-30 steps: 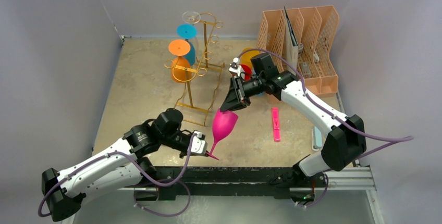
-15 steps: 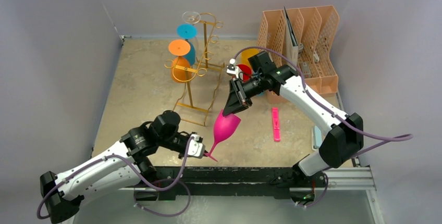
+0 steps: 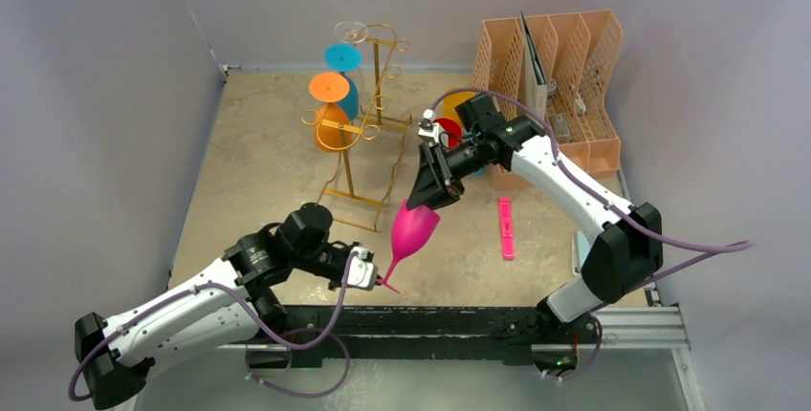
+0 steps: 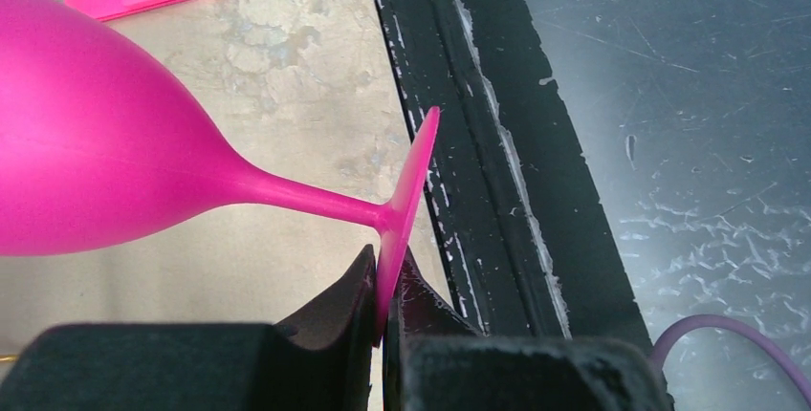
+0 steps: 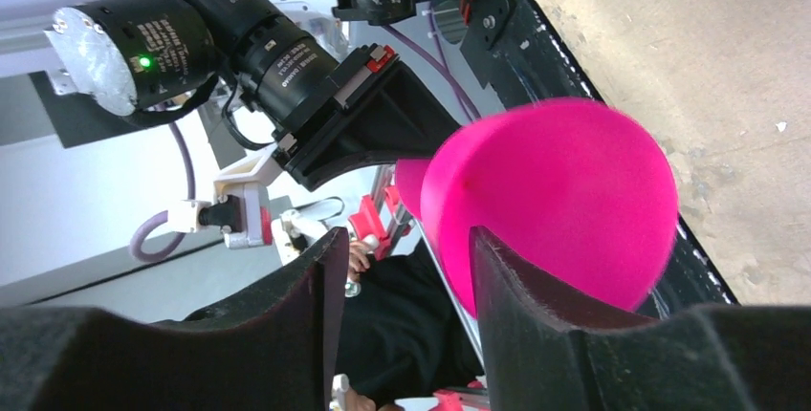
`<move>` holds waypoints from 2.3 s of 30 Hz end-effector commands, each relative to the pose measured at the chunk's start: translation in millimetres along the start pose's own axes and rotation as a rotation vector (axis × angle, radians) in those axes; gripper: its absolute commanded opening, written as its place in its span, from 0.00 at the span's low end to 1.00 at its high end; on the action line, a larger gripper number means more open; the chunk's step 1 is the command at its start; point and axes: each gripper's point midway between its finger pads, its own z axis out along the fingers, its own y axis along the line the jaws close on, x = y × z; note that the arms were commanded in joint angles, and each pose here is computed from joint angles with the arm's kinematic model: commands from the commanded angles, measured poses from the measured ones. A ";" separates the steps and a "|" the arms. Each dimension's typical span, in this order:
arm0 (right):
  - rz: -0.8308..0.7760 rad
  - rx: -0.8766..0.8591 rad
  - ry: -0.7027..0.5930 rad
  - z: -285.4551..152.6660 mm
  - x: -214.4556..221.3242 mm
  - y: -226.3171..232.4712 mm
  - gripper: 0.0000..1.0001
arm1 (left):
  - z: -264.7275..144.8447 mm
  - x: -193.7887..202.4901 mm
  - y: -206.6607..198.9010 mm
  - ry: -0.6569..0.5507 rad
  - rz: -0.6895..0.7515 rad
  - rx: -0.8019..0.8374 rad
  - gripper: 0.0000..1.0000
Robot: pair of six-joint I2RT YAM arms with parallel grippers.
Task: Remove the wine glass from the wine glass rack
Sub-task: Place the wine glass at the center of the board.
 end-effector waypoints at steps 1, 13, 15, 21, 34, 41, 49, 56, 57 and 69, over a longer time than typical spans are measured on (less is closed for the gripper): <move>0.033 -0.086 -0.035 -21.0 -7.9 22.2 0.54 | -2.0 0.9 9.8 0.004 0.022 -0.053 0.00; 0.015 -0.065 -0.039 -13.7 -22.4 15.6 0.58 | -1.7 0.0 9.5 0.002 0.031 -0.049 0.00; 0.018 -0.038 -0.044 -11.4 -26.4 10.6 0.58 | -1.7 -0.5 8.8 -0.001 0.035 -0.045 0.00; 0.015 0.032 -0.013 -1.2 -29.3 1.2 0.58 | -2.1 -3.7 8.1 -0.015 0.064 -0.041 0.00; -0.032 -0.028 0.064 -11.4 -12.4 23.5 0.42 | -14.1 6.3 19.2 0.116 0.146 -0.064 0.00; -0.021 0.001 0.075 -11.0 -9.7 17.7 0.44 | -16.8 -4.8 26.4 0.098 0.191 -0.086 0.00; -0.030 0.013 0.044 -11.2 -18.3 20.6 0.59 | -22.1 -7.5 29.3 0.120 0.242 -0.089 0.00; -0.079 0.075 -0.055 -12.1 -35.7 17.7 0.57 | -26.2 -5.5 31.5 0.144 0.270 -0.100 0.00; -0.088 0.053 -0.048 -11.5 -34.3 21.9 0.56 | -26.2 -6.0 31.6 0.145 0.273 -0.097 0.00; -0.072 -0.014 0.021 -8.7 -21.3 27.0 0.40 | -22.8 -13.9 41.6 0.148 0.308 -0.091 0.00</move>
